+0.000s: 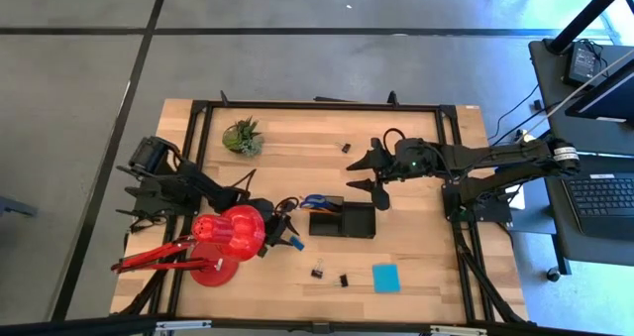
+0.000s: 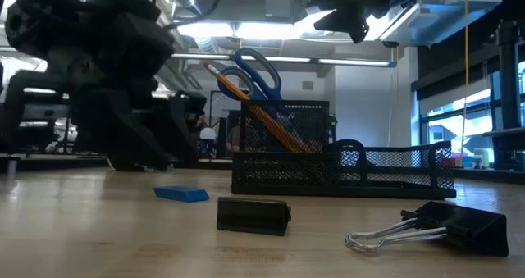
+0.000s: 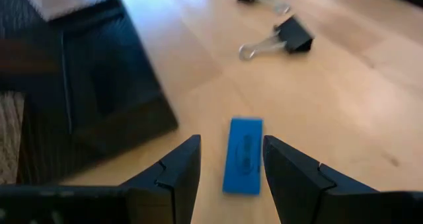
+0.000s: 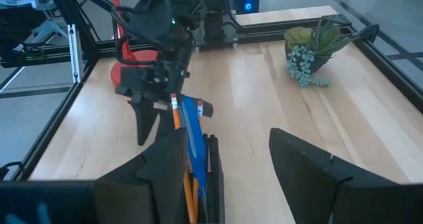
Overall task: Pick and place office supplies into organizer
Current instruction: Put the blue eraser into the black desk organizer
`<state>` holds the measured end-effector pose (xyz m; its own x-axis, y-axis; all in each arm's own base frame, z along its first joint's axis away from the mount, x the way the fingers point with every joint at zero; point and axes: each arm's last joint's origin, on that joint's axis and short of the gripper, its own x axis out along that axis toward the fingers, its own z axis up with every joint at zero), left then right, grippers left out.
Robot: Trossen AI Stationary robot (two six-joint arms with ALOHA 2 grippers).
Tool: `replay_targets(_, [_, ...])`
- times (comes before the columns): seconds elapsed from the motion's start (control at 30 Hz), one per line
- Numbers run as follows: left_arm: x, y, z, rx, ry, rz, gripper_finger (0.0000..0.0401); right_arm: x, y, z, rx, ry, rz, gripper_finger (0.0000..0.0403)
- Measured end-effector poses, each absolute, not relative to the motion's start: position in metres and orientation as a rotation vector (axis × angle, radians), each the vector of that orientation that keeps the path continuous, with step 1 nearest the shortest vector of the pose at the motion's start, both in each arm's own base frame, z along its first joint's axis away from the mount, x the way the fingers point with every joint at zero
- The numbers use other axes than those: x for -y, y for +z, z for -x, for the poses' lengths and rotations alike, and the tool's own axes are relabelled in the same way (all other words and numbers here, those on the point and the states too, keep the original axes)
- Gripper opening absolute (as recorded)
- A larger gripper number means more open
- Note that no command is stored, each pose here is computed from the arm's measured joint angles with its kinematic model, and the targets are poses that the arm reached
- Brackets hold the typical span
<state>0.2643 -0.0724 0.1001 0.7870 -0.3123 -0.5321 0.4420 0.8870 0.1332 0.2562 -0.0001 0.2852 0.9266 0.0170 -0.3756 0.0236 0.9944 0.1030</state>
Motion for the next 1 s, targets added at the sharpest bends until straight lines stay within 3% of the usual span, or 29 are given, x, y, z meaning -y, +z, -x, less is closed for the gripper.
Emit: replay_targets(1.0, [0.068, 0.087, -0.268, -0.551, -0.396, -0.186, 0.0157, 0.0, 0.285, -0.256, -0.386, -0.004, -0.107, 0.0217])
